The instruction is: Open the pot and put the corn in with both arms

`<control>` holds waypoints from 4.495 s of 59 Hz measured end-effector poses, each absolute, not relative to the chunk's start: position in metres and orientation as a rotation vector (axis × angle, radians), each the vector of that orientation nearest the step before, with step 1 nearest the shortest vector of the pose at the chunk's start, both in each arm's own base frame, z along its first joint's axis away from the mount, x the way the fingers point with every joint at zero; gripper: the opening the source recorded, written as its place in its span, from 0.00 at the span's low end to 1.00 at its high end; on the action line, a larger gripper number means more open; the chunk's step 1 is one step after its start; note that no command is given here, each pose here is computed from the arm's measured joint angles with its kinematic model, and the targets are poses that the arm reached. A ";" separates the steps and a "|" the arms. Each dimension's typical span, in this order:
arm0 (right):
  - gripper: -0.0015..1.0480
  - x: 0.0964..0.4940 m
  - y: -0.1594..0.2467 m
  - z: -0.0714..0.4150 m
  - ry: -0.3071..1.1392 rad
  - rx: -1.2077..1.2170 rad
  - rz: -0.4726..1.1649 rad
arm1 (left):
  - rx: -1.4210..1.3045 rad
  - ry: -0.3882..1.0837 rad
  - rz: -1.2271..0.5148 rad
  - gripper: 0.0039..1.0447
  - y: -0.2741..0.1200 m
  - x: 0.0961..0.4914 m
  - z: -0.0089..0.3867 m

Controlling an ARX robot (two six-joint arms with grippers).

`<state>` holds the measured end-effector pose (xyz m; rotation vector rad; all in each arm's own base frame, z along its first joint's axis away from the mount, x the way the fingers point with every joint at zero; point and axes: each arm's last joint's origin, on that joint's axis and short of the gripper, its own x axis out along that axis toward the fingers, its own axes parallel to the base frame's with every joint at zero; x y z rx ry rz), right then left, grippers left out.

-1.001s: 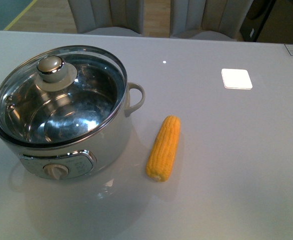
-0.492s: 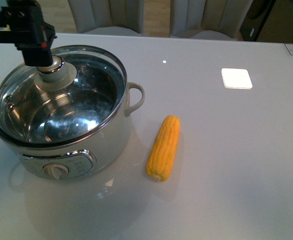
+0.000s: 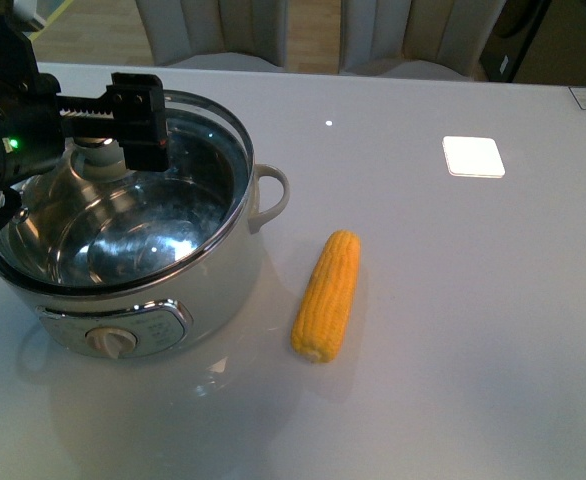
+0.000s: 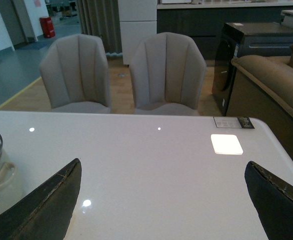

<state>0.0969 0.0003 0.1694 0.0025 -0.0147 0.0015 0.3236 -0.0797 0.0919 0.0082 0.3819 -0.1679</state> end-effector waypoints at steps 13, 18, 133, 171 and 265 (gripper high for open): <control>0.92 0.097 0.000 0.169 -0.015 0.003 0.002 | -0.004 0.386 -0.153 0.94 -0.082 0.327 0.082; 0.92 0.097 0.000 0.169 -0.015 0.003 0.001 | -0.009 0.387 -0.154 0.94 -0.084 0.327 0.080; 0.92 0.097 0.000 0.169 -0.015 0.003 0.001 | 0.001 0.370 -0.087 0.43 -0.075 0.322 0.123; 0.92 0.097 0.000 0.169 -0.015 0.003 0.001 | -0.001 0.283 0.177 0.43 0.058 0.309 0.142; 0.92 0.097 0.000 0.169 -0.015 0.003 0.001 | -0.111 0.435 0.356 0.43 0.156 0.293 -0.023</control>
